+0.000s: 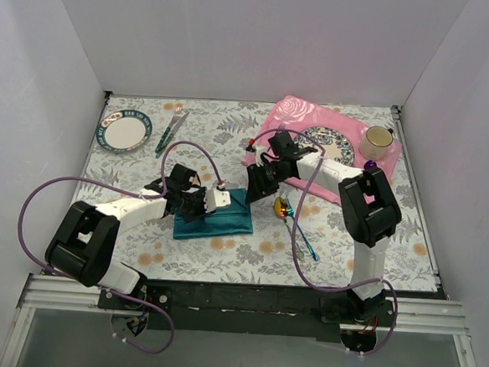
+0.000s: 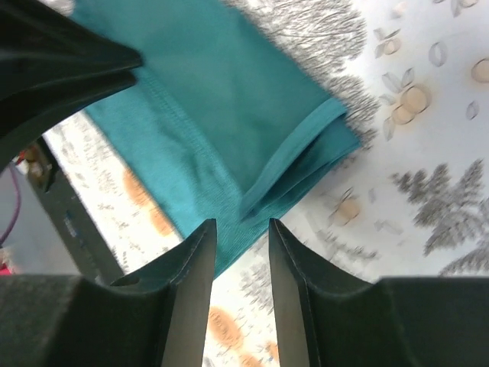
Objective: Fold the napkin into a case and place the utensils inside
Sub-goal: Fold the lower triangle-folded napkin at the center of the board.
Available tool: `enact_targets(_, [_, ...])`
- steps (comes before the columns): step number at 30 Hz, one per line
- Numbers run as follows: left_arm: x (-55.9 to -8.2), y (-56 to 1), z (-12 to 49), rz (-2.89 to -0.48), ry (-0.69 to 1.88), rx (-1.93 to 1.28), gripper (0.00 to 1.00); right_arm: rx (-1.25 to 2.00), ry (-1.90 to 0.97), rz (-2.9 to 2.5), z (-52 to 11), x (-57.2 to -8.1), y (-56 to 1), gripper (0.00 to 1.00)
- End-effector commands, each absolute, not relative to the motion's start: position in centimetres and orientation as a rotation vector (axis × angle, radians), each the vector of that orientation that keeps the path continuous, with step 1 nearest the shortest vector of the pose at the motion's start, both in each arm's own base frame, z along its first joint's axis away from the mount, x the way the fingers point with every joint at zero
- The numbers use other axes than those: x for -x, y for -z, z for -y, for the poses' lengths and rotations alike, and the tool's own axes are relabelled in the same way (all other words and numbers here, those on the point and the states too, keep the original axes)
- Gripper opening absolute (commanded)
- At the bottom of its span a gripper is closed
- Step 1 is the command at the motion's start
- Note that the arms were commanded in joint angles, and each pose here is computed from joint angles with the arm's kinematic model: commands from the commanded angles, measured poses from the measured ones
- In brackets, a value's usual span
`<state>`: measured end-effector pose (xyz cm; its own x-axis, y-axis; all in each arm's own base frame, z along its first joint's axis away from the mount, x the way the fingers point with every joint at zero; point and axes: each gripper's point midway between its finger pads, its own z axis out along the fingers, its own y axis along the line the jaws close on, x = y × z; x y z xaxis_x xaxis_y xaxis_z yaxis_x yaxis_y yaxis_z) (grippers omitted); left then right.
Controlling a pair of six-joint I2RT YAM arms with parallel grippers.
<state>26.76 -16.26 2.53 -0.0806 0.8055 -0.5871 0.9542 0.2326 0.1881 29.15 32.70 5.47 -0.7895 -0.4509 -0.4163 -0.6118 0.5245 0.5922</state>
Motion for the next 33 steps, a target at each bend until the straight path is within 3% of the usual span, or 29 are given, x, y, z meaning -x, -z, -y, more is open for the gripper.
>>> enact_targets(1, [-26.7,-2.7,16.5,-1.919,0.334,-1.615,0.17,0.913,-1.197,-2.516,-31.9,-27.0,-8.6,0.41])
enact_targets(21, [-27.3,-4.4,17.5,-1.889,0.377,-1.594,0.0,0.841,-1.206,-2.692,-32.0,-23.1,-3.6,0.35])
enact_targets(27, [-27.5,-5.2,18.1,-1.877,0.408,-1.572,0.0,0.81,-1.194,-2.723,-32.0,-23.2,-2.8,0.24])
enact_targets(33, [-27.4,-4.7,18.3,-1.886,0.427,-1.576,0.0,0.798,-1.195,-2.733,-32.0,-23.2,-2.7,0.23])
